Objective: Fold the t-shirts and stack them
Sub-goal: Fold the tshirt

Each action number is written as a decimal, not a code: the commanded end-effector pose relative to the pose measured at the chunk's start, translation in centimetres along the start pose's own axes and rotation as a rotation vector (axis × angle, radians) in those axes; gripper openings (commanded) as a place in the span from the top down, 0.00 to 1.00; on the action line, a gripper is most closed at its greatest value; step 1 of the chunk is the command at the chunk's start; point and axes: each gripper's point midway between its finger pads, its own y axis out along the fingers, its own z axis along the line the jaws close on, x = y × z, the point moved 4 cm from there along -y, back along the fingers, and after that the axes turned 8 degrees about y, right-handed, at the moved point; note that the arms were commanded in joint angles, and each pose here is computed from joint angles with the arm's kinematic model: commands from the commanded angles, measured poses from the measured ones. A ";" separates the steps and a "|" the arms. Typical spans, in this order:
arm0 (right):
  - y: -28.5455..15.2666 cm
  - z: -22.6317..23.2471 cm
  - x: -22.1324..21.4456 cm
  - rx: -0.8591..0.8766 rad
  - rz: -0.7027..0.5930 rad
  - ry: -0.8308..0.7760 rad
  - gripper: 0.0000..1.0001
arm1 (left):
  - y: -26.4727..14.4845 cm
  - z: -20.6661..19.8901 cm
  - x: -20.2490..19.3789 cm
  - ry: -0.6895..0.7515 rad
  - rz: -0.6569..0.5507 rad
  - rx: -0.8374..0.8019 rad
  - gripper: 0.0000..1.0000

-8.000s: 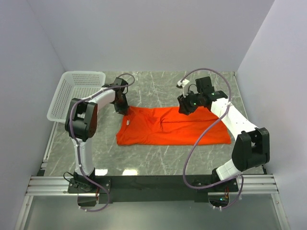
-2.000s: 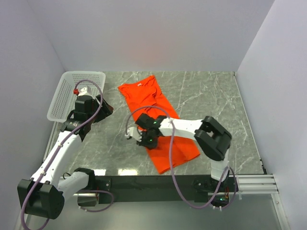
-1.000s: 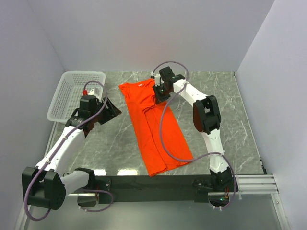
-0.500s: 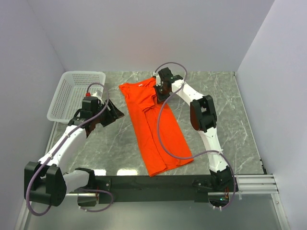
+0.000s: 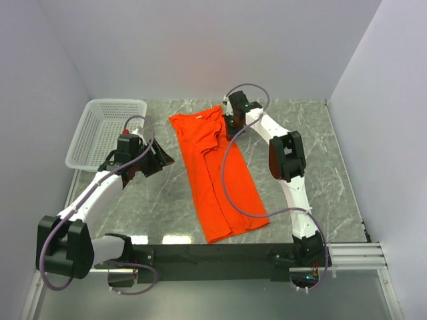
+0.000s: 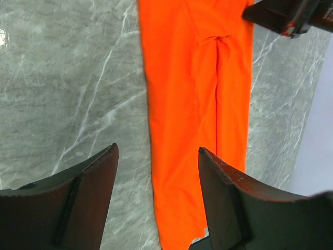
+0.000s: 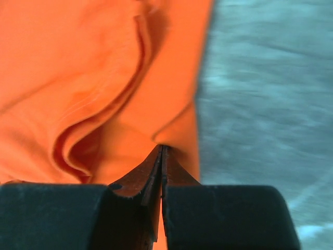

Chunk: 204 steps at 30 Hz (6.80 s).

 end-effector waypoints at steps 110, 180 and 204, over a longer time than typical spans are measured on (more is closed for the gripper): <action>-16.6 -2.9 -33.3 0.496 0.159 -1.333 0.41 | 0.7 -7.5 -25.0 1.719 0.182 -0.528 0.92; -15.0 0.1 -13.3 0.526 0.214 -0.759 1.00 | 7.5 -9.5 -5.8 1.462 -0.095 -0.406 0.99; -9.5 -1.6 -5.3 0.415 0.161 -0.578 1.00 | 16.1 -9.0 0.9 1.338 -0.067 -0.305 0.99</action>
